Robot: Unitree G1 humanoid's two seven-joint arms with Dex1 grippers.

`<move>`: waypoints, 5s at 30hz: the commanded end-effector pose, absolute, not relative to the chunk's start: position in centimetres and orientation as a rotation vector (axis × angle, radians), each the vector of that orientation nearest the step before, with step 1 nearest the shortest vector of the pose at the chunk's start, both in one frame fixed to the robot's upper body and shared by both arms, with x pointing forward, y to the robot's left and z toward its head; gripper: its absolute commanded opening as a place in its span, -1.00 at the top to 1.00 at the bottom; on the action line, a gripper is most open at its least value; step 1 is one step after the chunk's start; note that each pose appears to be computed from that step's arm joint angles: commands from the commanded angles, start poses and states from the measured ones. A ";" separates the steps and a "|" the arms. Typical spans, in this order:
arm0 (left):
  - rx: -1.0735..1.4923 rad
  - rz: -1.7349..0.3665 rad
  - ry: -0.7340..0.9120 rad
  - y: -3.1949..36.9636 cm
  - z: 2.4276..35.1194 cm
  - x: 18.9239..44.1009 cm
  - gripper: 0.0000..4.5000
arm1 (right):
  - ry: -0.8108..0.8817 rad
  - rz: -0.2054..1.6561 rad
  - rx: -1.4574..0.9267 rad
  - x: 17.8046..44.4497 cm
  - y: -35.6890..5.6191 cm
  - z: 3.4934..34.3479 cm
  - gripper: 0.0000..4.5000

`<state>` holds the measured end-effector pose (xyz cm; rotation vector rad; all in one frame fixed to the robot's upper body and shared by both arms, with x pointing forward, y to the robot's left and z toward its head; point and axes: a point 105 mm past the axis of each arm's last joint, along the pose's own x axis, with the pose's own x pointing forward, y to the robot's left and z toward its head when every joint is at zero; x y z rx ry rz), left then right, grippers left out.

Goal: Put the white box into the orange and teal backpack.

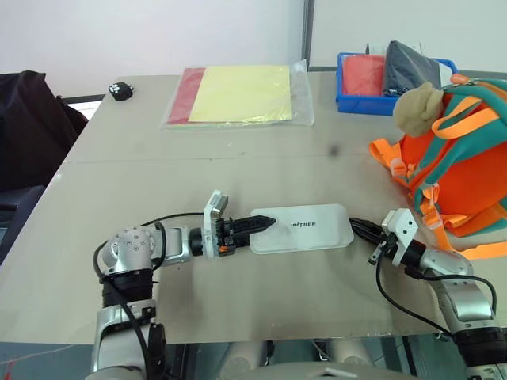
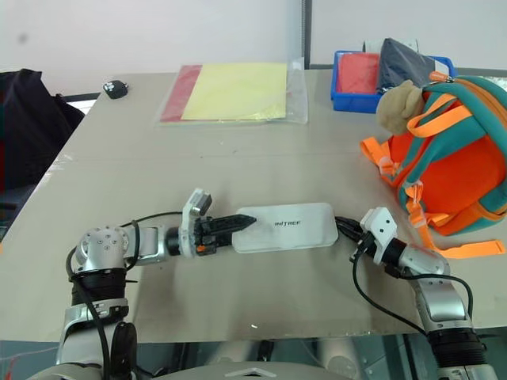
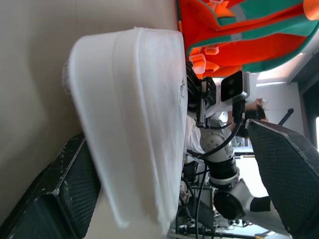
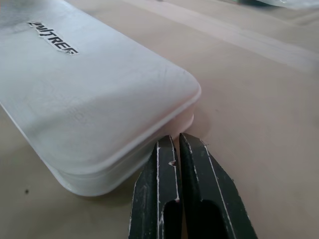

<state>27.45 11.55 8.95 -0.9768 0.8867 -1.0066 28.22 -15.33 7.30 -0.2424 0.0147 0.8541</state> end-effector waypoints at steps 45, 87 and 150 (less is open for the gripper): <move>-0.083 -1.310 -0.009 17.6 26.4 28.7 0.54 | -0.363 0.224 0.002 33.8 -20.4 19.7 -0.18; -0.072 -1.318 -0.156 22.1 26.0 26.6 0.54 | 0.047 1.285 -0.024 23.9 -12.8 17.0 0.99; 0.313 -1.520 -0.108 -3.9 20.8 33.7 -0.04 | -0.086 1.296 0.077 23.7 -9.0 18.7 1.00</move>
